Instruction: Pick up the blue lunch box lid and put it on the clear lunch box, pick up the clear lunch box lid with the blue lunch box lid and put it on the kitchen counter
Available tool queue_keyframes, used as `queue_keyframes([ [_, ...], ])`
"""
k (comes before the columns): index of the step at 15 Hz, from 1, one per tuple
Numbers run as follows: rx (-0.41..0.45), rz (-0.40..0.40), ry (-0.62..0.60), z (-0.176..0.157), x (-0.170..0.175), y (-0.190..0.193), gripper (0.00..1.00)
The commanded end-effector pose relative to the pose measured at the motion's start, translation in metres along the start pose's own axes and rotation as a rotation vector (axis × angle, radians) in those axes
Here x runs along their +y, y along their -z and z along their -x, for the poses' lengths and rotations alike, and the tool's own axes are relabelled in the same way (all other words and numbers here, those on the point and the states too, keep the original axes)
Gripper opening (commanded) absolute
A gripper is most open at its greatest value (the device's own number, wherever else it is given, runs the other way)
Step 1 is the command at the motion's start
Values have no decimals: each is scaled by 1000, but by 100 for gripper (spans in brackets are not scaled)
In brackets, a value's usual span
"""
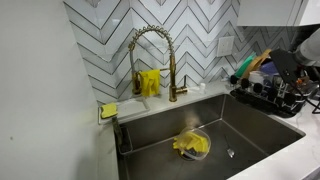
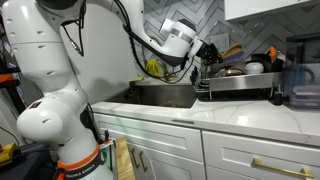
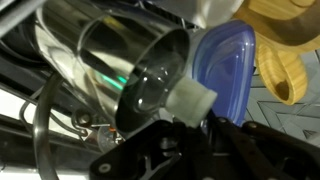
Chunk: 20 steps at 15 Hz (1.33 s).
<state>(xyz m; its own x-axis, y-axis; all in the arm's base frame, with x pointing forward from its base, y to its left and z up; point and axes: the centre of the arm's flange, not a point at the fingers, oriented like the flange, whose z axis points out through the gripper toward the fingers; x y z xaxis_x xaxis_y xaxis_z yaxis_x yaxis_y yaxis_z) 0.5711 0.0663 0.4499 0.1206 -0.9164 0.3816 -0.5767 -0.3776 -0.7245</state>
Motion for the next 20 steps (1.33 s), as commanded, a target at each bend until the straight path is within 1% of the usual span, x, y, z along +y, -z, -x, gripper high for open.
queue_keyframes([
  [1, -13, 23, 15, -6, 6, -11, 23],
  [2, -14, 24, 15, -6, 6, -11, 37],
  [3, -12, 21, 16, -8, 5, -11, 43],
  [4, -9, 19, 15, -10, 4, -11, 52],
  [6, -6, 19, 10, -13, 4, -12, 51],
  [7, -5, 20, 9, -14, 4, -13, 47],
  [8, -3, 21, 7, -15, 4, -13, 39],
  [9, -2, 24, 7, -15, 5, -14, 35],
  [10, -2, 26, 6, -15, 6, -15, 27],
  [12, -2, 29, -1, -16, 8, -17, 24],
  [13, -2, 30, -5, -17, 9, -17, 17],
  [14, -3, 30, -13, -18, 9, -19, 19],
  [15, -3, 31, -14, -18, 10, -19, 39],
  [16, -3, 32, -17, -19, 10, -20, 46],
  [17, -3, 33, -18, -19, 10, -20, 47],
  [18, -3, 34, -20, -19, 10, -21, 52],
  [20, -6, 30, -26, -20, 9, -21, 67],
])
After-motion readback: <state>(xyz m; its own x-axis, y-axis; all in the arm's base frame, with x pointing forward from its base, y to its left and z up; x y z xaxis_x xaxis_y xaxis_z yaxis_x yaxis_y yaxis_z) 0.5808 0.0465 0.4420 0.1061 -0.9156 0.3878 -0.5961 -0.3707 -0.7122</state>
